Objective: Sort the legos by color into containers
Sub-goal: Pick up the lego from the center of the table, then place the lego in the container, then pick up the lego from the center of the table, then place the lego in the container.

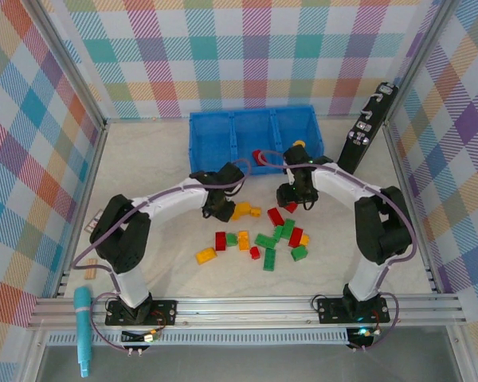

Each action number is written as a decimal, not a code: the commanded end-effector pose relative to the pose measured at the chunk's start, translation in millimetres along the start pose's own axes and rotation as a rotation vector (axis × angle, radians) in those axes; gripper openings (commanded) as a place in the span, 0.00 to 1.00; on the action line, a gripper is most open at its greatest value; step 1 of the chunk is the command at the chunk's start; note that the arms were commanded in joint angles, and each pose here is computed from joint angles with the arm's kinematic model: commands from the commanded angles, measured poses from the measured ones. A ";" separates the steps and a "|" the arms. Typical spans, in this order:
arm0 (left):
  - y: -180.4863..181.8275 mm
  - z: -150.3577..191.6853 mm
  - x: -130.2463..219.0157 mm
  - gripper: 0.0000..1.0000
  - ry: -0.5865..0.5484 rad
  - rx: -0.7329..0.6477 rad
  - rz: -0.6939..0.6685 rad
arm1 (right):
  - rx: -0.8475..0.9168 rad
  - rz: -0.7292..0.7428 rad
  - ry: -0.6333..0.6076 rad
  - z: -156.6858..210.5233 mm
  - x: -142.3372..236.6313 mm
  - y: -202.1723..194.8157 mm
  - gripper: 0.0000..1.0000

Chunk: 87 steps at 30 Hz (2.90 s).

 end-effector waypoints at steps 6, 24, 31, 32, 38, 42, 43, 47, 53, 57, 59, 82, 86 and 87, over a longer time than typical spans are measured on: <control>19.8 -55.4 80.7 0.17 -0.211 -0.002 -0.044 | 0.027 0.000 -0.012 -5.2 -10.3 0.6 0.69; 68.6 -215.2 45.8 0.20 -0.457 0.132 -0.147 | -0.007 -0.028 -0.036 -14.7 -24.2 6.9 0.70; 90.5 -217.9 -7.3 0.24 -0.416 0.234 -0.102 | -0.003 -0.031 -0.019 -8.0 -28.3 5.4 0.70; 91.5 -218.4 -11.7 0.26 -0.415 0.238 -0.100 | -0.004 -0.029 -0.015 -6.6 -29.3 4.7 0.70; 90.2 -218.4 -25.5 0.44 -0.387 0.227 -0.085 | -0.003 -0.014 0.000 0.2 -33.8 1.0 0.70; 91.4 -220.3 -16.8 0.53 -0.404 0.211 -0.085 | -0.004 -0.006 0.009 2.5 -36.8 -0.4 0.69; 91.5 -221.6 -12.2 0.56 -0.415 0.209 -0.081 | -0.003 -0.008 0.011 2.5 -37.5 0.0 0.69; 91.2 -226.3 12.8 0.60 -0.465 0.202 -0.060 | -0.001 -0.009 0.027 4.0 -41.7 0.4 0.65; 89.4 -228.3 78.5 0.62 -0.570 0.182 -0.008 | 0.007 -0.006 0.051 5.1 -45.5 0.7 0.49; 91.2 -216.5 132.0 0.64 -0.621 0.147 -0.012 | 0.010 -0.007 0.084 10.2 -48.3 0.5 0.37; 94.5 -202.2 156.0 0.65 -0.628 0.134 -0.046 | 0.005 -0.007 0.099 13.8 -49.5 0.2 0.31; 69.2 69.2 183.7 0.76 -0.349 0.136 -0.146 | 0.076 -0.070 -0.294 -84.1 147.5 28.4 0.23; 61.3 85.6 175.7 0.76 -0.328 0.150 -0.104 | 0.108 -0.119 -0.384 -122.9 147.3 52.0 0.23; 60.1 88.7 174.1 0.76 -0.321 0.152 -0.098 | 0.113 -0.125 -0.394 -130.2 143.8 56.9 0.23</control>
Point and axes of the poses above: each hand's point on the last joint's axis, 136 mm out from that joint toward the fingers, its own x axis back along the fingers, its own y axis along the line the jaws close on, z = x × y, the point moved 5 cm from there along x, back along the fingers, and after that the axes turned 11 degrees about -x, right-handed, at the moved point
